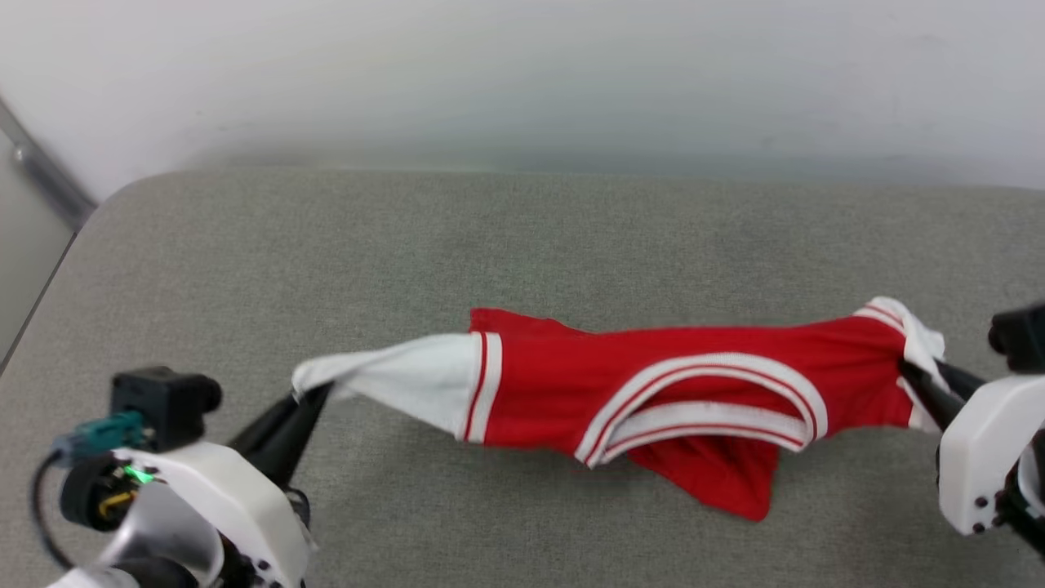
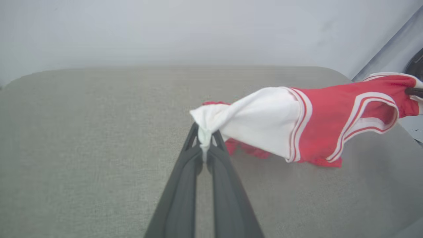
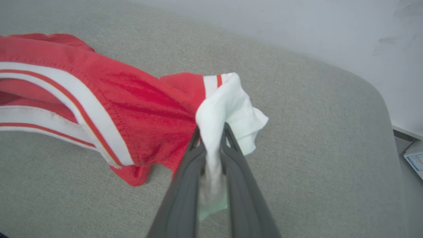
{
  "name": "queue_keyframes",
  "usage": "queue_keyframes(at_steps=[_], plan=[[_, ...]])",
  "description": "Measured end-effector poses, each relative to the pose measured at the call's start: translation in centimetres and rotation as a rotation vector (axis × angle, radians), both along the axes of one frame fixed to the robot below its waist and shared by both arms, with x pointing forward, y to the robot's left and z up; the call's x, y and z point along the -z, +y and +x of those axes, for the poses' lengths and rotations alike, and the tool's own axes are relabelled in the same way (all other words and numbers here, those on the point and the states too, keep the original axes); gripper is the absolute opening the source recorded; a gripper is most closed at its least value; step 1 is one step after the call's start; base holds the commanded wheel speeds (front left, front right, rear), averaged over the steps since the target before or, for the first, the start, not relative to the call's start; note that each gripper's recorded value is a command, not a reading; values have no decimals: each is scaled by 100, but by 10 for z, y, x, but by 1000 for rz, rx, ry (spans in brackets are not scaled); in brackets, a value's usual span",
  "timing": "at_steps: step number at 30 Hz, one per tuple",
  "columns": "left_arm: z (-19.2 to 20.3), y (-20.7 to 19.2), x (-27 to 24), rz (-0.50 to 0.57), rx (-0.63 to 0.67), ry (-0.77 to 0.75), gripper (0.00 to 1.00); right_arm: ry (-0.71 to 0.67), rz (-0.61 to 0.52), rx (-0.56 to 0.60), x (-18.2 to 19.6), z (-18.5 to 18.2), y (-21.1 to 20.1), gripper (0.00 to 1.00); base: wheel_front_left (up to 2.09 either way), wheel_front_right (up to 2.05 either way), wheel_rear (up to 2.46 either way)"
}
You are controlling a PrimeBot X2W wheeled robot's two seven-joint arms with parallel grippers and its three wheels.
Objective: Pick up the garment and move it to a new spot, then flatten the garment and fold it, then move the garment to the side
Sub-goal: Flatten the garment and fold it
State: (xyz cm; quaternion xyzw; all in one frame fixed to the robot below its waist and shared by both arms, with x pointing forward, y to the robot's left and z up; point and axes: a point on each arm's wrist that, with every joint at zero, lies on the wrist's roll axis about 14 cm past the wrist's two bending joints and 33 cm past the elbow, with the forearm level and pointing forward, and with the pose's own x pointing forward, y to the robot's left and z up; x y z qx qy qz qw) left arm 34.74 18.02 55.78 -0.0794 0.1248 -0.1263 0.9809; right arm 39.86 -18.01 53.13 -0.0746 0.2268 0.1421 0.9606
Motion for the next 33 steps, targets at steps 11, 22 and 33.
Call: queue_keyframes(at_steps=[11,22,33], plan=[[9,18,-131,62,-38,-435,0,-286,94,-25,-121,7,3,0,0,0,0],[14,25,-224,102,-61,-757,0,-463,160,-54,-198,14,11,0,0,0,0],[76,28,-258,139,-42,-847,0,-588,56,-27,-240,73,9,0,0,0,0]])
